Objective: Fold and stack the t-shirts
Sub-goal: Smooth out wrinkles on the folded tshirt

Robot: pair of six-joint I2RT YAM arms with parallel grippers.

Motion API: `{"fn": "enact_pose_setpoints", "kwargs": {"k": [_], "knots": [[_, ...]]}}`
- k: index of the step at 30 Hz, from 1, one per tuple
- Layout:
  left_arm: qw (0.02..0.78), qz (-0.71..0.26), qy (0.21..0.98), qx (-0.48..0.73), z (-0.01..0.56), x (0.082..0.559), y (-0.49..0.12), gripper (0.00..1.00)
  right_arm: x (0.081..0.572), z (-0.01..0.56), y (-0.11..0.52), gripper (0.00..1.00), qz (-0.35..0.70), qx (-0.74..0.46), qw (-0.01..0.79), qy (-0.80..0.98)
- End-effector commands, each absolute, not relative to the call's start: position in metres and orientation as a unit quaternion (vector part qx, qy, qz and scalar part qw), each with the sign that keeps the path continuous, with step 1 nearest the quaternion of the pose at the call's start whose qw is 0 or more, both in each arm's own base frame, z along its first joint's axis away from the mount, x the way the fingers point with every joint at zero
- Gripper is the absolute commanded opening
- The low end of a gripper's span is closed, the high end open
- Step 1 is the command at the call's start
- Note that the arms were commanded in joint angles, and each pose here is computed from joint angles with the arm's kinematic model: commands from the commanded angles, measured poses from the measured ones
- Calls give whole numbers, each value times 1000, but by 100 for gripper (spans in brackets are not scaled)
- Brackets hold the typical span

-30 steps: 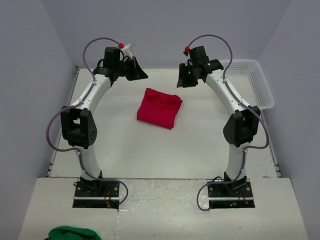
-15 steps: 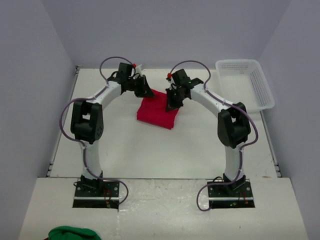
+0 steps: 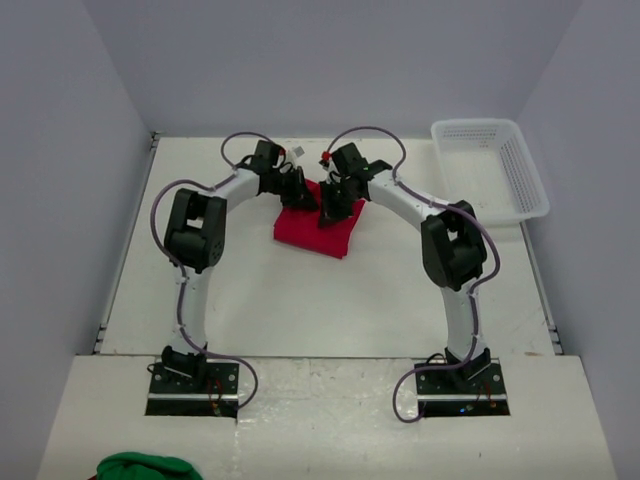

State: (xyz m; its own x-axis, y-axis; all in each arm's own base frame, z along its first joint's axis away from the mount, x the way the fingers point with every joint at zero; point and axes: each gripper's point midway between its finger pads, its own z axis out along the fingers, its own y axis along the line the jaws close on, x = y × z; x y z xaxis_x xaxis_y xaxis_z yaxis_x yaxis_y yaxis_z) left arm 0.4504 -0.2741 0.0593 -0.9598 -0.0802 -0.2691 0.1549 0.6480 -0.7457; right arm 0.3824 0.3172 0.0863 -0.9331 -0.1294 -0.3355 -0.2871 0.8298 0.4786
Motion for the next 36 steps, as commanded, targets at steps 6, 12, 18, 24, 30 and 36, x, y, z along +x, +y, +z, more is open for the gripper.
{"fn": "enact_pose_setpoints", "kwargs": {"k": [6,12,18,24,30,36], "knots": [[172,-459,871,36,69,485,-290,0,378,82,336,0,293,-121,134,939],[175,-473,863,21,63,497,-288,0,373,59,328,0,266,-112,115,951],[182,-473,862,11,62,509,-279,0,369,41,319,0,239,-86,96,962],[188,-474,860,1,63,516,-266,0,352,17,299,0,196,-46,68,977],[191,-471,861,-9,58,517,-258,0,337,4,290,0,181,-29,53,982],[192,-462,865,-16,49,522,-251,0,319,-5,282,0,163,-21,37,986]]}}
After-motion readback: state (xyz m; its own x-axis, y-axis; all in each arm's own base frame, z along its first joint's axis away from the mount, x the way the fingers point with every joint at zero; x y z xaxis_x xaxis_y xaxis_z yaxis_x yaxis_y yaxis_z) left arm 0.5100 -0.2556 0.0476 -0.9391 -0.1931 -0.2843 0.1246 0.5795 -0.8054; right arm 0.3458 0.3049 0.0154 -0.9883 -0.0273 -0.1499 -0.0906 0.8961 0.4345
